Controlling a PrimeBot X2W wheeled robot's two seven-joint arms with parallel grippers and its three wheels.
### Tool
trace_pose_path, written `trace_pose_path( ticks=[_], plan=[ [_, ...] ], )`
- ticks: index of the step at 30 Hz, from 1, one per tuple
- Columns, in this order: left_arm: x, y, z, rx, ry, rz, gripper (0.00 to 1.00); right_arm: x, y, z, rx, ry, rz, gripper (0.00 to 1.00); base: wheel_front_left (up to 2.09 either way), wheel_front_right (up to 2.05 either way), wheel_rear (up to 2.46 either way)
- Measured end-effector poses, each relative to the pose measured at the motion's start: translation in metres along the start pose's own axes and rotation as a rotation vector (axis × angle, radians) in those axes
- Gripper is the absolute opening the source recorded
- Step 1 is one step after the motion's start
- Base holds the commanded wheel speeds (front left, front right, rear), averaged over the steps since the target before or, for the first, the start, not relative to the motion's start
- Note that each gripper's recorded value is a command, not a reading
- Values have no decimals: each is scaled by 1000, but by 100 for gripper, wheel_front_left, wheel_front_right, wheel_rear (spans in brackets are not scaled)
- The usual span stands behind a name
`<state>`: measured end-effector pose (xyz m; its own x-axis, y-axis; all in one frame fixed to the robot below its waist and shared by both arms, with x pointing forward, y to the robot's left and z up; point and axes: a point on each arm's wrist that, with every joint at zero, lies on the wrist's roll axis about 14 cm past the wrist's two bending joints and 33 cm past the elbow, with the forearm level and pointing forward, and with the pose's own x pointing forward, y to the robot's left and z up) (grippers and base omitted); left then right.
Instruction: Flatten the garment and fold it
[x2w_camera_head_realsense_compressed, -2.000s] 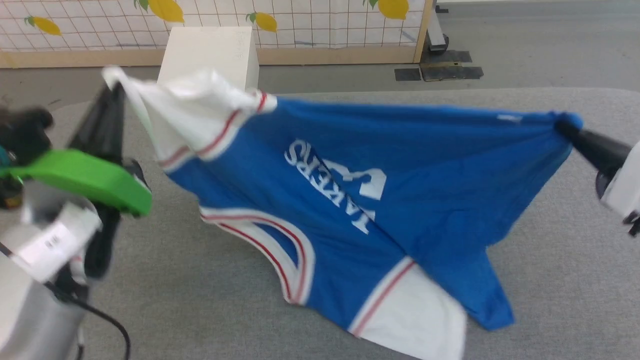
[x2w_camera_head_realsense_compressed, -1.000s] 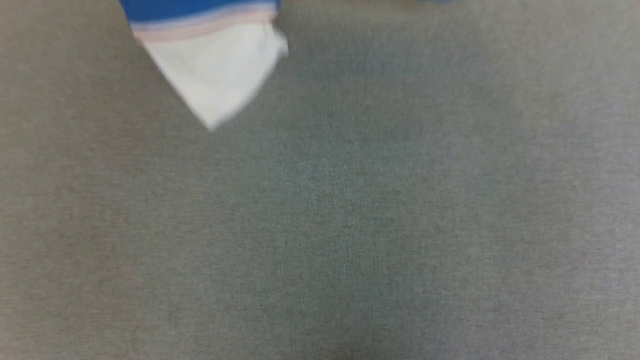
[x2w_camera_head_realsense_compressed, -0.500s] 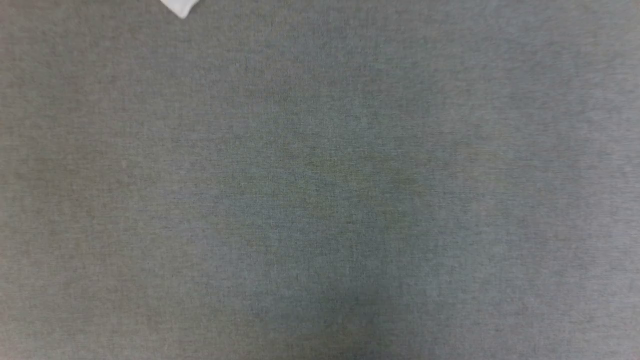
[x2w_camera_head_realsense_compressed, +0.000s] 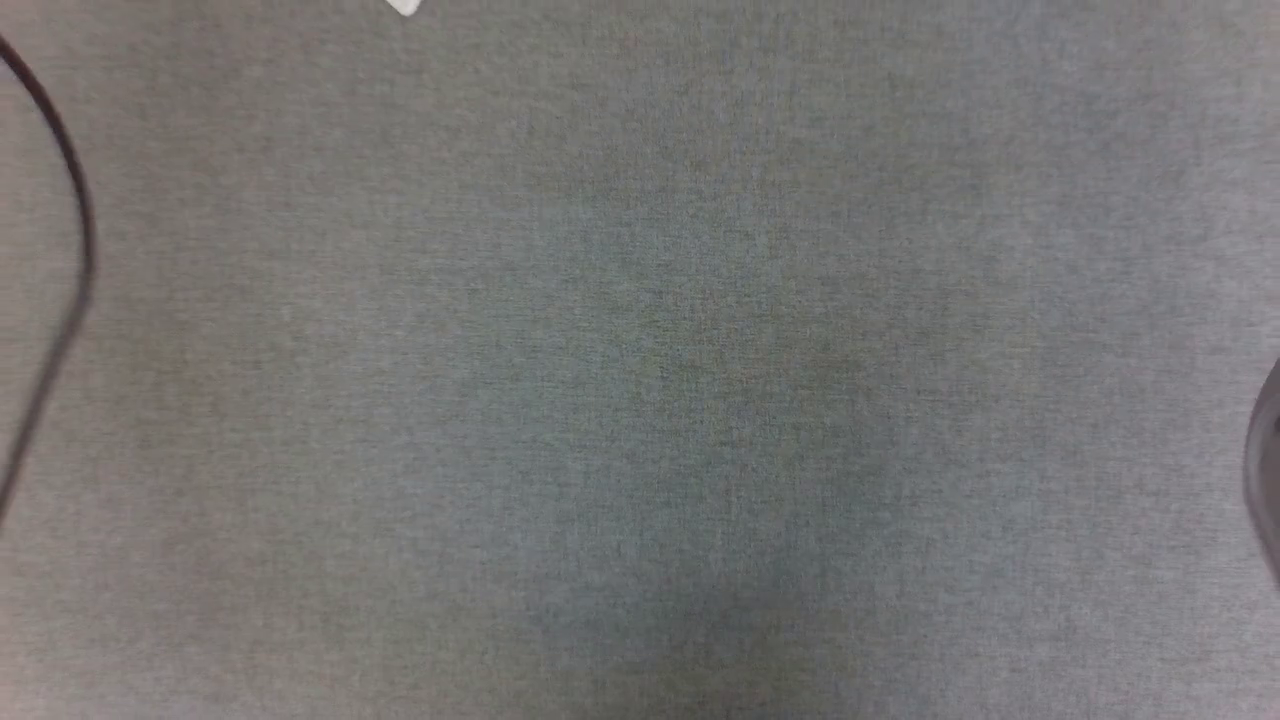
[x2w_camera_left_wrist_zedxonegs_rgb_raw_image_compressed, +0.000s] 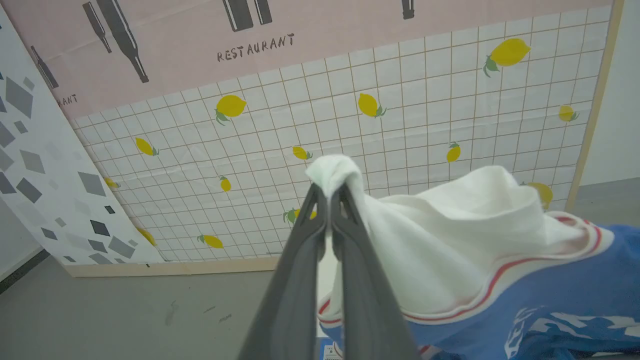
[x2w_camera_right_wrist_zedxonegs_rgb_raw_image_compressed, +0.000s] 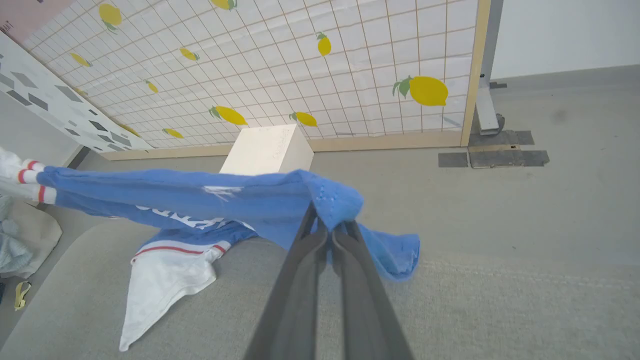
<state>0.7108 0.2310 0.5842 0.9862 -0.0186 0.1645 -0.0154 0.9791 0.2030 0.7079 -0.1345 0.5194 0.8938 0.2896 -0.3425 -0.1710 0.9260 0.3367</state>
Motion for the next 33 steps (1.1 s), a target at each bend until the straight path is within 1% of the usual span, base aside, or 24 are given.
trace_pose_path(
  ticks=[3, 7, 10, 16, 19, 23, 29, 33],
  plan=[
    [-23, -1, -19, -27, 40, -7, 0, -11, 0, -29, 14, 43, 14, 0, 0, 0, 0],
    [-65, 0, -44, -49, 108, -17, 0, -35, 5, -66, 47, 92, 46, 0, 0, 0, 0],
    [-101, -3, -58, -76, 160, -33, 0, -60, 9, -95, 60, 135, 64, 0, 0, 0, 0],
    [-186, -10, -70, -147, 232, -46, 0, -120, 12, -145, 125, 193, 75, 0, 0, 0, 0],
    [-230, -15, -72, -203, 264, -30, 0, -149, 17, -161, 135, 213, 85, 0, 0, 0, 0],
    [-284, -26, -70, -280, 312, -19, 0, -183, 16, -169, 144, 199, 78, 0, 0, 0, 0],
    [-348, -35, -66, -364, 395, 11, 0, -228, 11, -183, 144, 200, 59, 0, 0, 0, 0],
    [-383, -31, -69, -394, 461, 53, 0, -254, 7, -194, 132, 224, 47, 0, 0, 0, 0]
  ],
)
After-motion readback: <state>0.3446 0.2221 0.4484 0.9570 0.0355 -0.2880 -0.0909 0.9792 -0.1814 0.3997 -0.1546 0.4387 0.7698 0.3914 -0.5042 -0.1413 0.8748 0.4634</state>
